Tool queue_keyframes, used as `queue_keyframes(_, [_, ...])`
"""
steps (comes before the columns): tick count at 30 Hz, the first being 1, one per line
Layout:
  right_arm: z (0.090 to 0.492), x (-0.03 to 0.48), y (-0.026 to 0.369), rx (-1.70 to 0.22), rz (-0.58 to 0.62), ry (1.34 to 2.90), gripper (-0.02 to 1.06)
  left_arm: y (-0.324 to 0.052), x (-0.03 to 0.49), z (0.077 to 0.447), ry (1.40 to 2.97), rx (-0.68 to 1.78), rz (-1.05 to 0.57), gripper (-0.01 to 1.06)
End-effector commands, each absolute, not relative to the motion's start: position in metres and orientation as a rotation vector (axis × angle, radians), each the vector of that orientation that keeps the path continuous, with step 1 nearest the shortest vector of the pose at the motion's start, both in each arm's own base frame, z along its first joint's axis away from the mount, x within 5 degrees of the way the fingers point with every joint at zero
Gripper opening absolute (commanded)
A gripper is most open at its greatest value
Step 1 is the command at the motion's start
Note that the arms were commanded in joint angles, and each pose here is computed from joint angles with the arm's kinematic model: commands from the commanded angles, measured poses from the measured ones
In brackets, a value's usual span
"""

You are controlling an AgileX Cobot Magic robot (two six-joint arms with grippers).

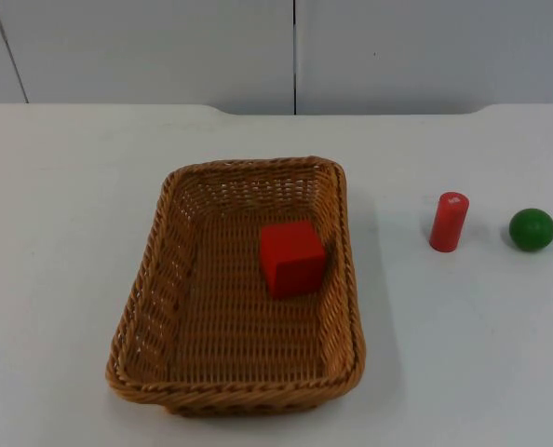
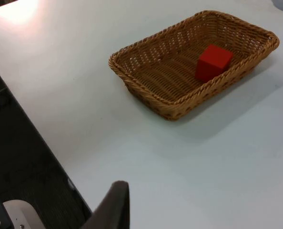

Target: Pick up the basket with the left hand and place the object to the left of the red cylinder into the basket with the right hand.

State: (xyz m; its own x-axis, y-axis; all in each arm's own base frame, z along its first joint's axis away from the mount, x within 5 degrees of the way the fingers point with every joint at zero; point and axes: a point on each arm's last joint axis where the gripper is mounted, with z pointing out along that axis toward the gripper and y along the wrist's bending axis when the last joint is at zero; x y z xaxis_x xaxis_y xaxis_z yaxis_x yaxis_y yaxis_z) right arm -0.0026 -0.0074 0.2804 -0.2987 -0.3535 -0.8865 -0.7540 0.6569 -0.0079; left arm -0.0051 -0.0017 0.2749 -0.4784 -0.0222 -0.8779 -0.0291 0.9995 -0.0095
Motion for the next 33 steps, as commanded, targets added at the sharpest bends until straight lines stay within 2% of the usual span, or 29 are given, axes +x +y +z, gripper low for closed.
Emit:
queue_keyframes(1, [0.2798,-0.0024,-0.0076,-0.876,0.510,1.895,1.05,-0.0014,-0.0047,0.2742,2.066,-0.048,0.011,1.05])
queue_keyframes(9, [0.2797,-0.0038,-0.0064,-0.880,0.537,1.899,1.05,-0.0014,-0.0047,0.2742,2.066,-0.048,0.011,1.05])
queue_keyframes(17, [0.2805,-0.0042,-0.0064,-0.840,0.515,1.908,1.05,-0.0014,-0.0047,0.2742,2.066,-0.048,0.011,1.05])
queue_keyframes(22, [0.2806,-0.0052,-0.0054,-0.650,0.400,1.962,1.05,-0.0014,-0.0047,0.2742,2.066,-0.048,0.011,1.05])
queue_keyframes(29, [0.2806,-0.0070,-0.0029,-0.234,0.146,2.033,1.05,-0.0014,-0.0047,0.2742,2.066,-0.048,0.011,1.05])
queue_keyframes(33, [0.2806,-0.0072,-0.0021,-0.127,0.081,2.040,1.05,-0.0014,-0.0047,0.2742,2.066,-0.048,0.011,1.05])
